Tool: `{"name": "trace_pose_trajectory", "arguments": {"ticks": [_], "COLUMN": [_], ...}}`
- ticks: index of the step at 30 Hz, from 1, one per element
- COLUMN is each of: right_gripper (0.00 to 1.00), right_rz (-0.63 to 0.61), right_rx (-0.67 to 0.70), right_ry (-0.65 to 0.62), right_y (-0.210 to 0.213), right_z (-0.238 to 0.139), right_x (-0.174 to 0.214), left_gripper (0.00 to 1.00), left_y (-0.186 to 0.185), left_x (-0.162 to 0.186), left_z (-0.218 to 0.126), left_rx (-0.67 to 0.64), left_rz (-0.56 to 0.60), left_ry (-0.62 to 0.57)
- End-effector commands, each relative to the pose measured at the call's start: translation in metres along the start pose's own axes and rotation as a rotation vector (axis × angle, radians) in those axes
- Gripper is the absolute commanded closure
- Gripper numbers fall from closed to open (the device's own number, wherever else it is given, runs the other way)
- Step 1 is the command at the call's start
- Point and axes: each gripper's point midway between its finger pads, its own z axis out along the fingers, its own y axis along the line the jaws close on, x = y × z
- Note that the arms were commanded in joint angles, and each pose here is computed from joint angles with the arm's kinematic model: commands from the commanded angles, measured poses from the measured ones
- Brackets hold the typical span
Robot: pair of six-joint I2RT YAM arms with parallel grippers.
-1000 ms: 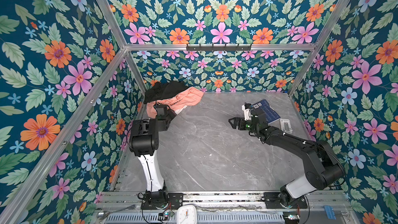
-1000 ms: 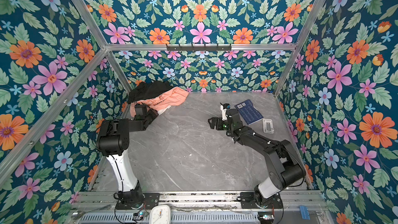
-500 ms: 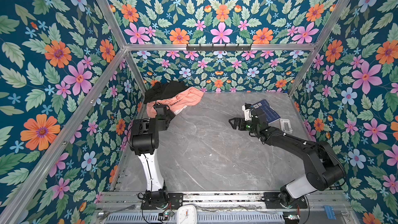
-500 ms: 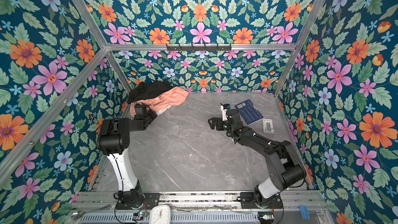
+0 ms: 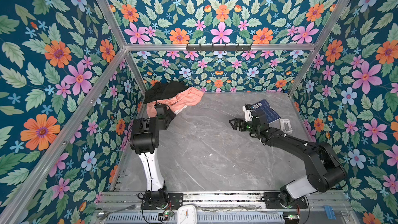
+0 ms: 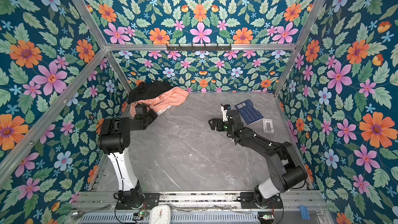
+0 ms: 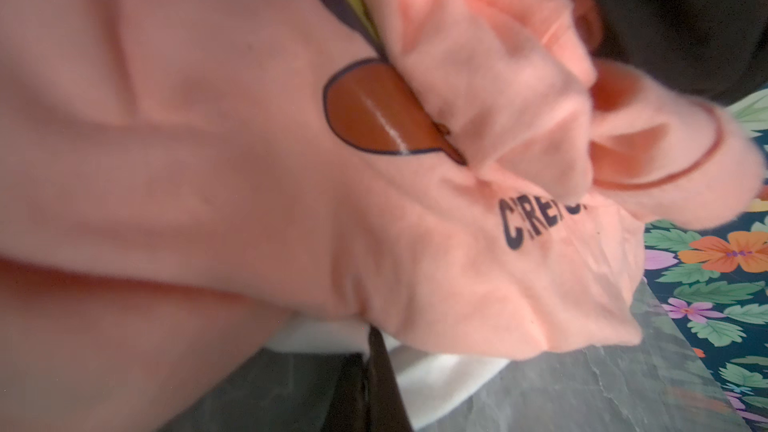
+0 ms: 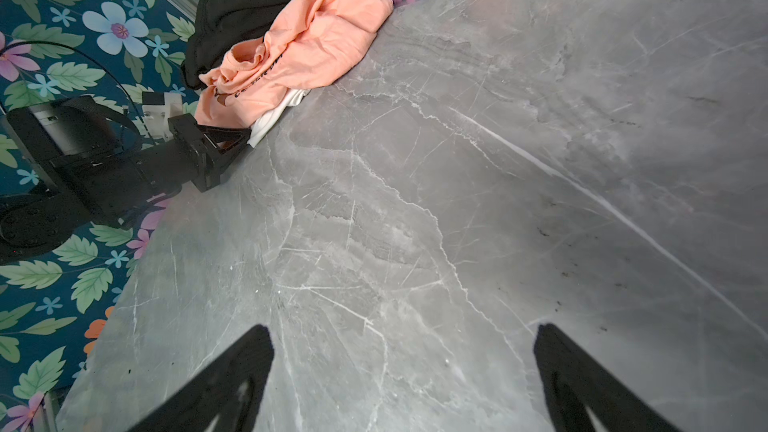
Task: Pick out a specific cloth from the pile
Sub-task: 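Lower the left gripper into the pile and grasp the white cloth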
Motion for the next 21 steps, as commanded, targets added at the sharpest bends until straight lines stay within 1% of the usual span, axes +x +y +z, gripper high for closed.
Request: {"name": "trace_pose_trajectory", "arguments": {"ticks": [1,3,13,21], "right_gripper": [0.01,0.01,0.01,0.01], "right_rz": [-0.01,-0.007,-0.005,-0.005], "right_rx": [0.002,0.003,0.002,0.004], "right_ry": [-0.012,-0.007,-0.004,-0.011], "right_y": [0.001,0.0,-0.001,0.0], "right_z": [-0.001,0.0,0.0,-0.003], "right_x": [-0.002,-0.001,0.001,0.0], "left_gripper": [0.98,1.0,1.0,1.0], "left_y": [0.015,0.012,-0.003,-0.014], "left_x": [0.024,0.022,-0.003,-0.009], "left_z": [0.0,-0.001,-0.015,-0.028], "left_rx": [-0.048,-0.026,0.023,0.053], "left_rz": [0.002,-0.001,-0.002,-0.001], "left_ry": [0.101,0.109,0.075,0.067]}}
